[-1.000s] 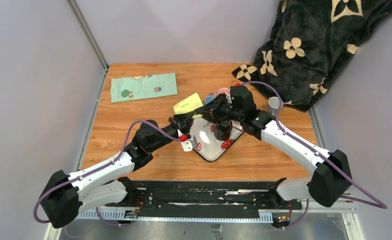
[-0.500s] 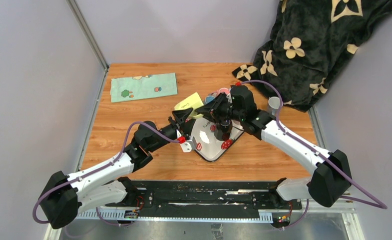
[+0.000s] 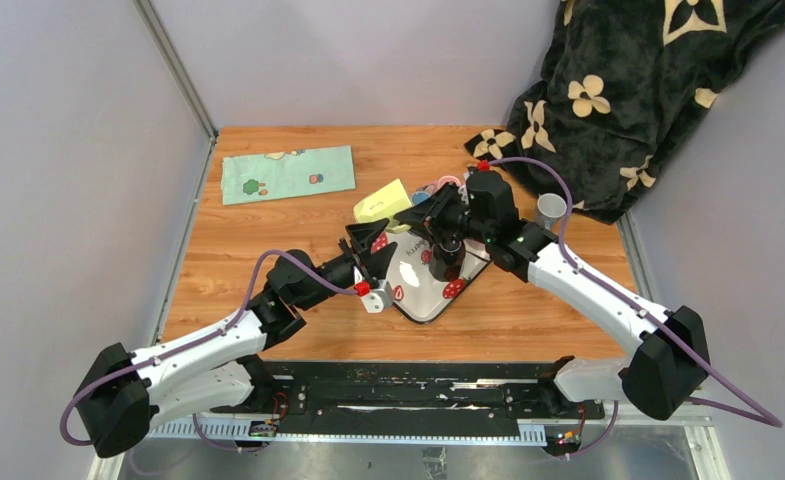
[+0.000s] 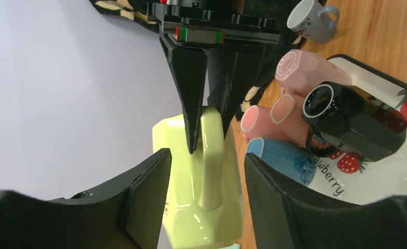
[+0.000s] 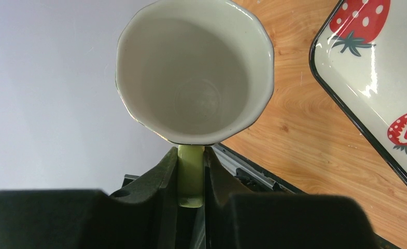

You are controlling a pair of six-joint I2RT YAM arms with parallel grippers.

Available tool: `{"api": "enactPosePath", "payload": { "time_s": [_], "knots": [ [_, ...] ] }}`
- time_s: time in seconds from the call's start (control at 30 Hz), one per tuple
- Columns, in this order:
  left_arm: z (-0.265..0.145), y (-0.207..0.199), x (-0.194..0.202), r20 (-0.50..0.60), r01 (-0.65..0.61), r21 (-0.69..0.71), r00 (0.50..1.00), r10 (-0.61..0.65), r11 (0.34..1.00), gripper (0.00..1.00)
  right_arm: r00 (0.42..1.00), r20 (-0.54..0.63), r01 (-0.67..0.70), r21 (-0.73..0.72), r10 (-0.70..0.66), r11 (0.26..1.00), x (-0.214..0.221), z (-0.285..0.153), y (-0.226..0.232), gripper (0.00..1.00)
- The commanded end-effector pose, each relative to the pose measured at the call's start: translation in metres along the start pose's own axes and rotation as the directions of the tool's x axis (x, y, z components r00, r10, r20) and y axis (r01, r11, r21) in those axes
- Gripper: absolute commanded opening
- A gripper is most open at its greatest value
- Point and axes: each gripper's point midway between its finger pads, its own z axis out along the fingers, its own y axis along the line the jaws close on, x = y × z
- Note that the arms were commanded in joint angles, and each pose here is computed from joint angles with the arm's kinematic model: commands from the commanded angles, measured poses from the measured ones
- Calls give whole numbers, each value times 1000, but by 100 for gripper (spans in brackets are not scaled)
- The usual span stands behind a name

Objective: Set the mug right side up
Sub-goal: Turn over the cup on the tray, then place the cup at the corner of the board.

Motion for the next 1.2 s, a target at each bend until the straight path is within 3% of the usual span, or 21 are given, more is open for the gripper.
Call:
{"api": "enactPosePath", "payload": {
  "time_s": [0.0, 0.2, 0.4, 0.63, 0.73, 0.9, 1.03, 1.17],
  "knots": [
    [-5, 9, -13, 40, 38, -52, 999, -36, 998, 62, 992, 110, 74, -166, -56, 983, -19, -23, 49, 0],
    [-10, 9, -11, 30, 155, -79, 988, -153, 985, 63, 964, 227, 182, -176, -140, 967, -35, -36, 55, 0],
    [-22, 25, -1, -8, 352, -210, 932, -362, 912, 63, 873, 404, 348, -125, -273, 929, -59, -58, 57, 0],
    [-42, 40, 15, 2, 530, -387, 819, -574, 754, 64, 657, 575, 533, 105, -488, 840, -95, -91, 43, 0],
    [-51, 45, 24, 13, 616, -469, 721, -693, 632, 67, 547, 590, 590, 231, -594, 773, -106, -108, 32, 0],
    [-59, 49, 35, 4, 667, -550, 604, -797, 503, 74, 354, 543, 625, 469, -762, 624, -126, -141, 10, 0],
    [-57, 48, 32, -39, 676, -533, 582, -812, 509, 79, 220, 437, 633, 616, -872, 469, -134, -166, -5, 0],
    [-63, 41, 43, -108, 658, -575, 528, -842, 486, 82, 190, 367, 531, 742, -911, 410, -146, -192, -36, 0]
  ]
}}
